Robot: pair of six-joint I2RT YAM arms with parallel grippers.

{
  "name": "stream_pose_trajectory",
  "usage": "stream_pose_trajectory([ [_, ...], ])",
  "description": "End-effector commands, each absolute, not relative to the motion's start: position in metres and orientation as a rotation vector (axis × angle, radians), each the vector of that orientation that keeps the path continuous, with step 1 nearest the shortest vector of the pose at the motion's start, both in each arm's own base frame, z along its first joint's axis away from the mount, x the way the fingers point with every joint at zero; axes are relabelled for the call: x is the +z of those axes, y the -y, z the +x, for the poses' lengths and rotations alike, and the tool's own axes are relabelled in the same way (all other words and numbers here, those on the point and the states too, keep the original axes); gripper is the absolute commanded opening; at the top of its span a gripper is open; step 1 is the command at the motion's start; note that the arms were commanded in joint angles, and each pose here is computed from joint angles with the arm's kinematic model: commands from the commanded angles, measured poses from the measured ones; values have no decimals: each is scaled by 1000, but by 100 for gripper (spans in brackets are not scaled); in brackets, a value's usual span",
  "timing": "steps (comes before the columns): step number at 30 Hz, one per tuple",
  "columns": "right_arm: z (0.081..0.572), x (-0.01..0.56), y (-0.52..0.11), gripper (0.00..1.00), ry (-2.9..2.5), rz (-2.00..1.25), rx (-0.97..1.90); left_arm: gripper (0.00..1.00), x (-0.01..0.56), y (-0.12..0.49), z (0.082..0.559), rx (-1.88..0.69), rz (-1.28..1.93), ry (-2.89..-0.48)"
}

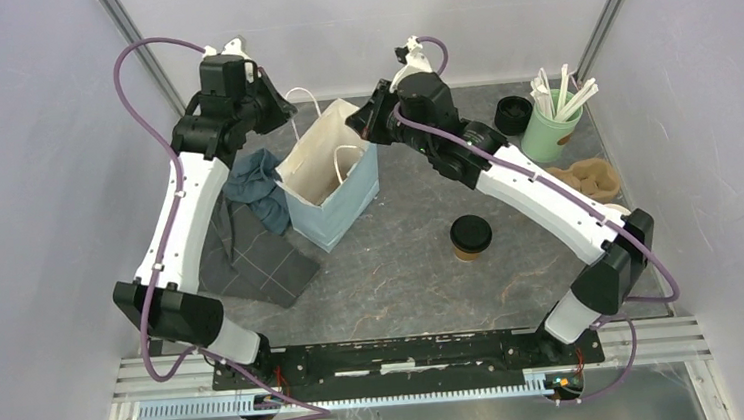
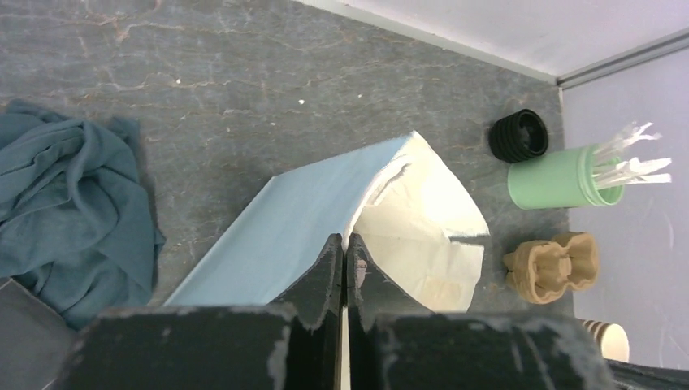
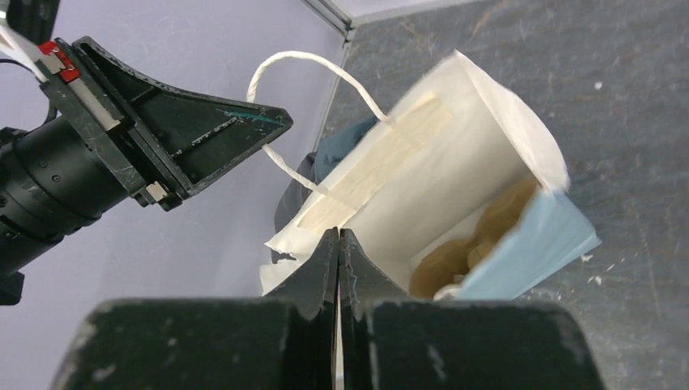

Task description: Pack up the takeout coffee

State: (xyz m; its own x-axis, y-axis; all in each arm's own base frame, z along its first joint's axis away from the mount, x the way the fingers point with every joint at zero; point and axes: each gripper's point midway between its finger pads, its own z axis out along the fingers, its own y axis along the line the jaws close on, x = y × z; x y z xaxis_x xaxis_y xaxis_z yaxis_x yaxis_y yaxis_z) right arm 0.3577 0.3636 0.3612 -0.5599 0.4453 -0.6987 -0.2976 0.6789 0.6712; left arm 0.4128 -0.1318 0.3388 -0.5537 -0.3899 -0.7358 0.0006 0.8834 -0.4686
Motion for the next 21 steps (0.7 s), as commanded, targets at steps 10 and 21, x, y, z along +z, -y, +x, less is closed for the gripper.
stream_pose_trajectory([
  [10, 290, 401, -314, 61, -1816, -314, 914, 2, 446, 171, 381, -1007, -318, -1798],
  [21, 286, 352, -263, 98, -2045, -58, 819, 2, 390, 195, 379, -1379, -609, -1788],
])
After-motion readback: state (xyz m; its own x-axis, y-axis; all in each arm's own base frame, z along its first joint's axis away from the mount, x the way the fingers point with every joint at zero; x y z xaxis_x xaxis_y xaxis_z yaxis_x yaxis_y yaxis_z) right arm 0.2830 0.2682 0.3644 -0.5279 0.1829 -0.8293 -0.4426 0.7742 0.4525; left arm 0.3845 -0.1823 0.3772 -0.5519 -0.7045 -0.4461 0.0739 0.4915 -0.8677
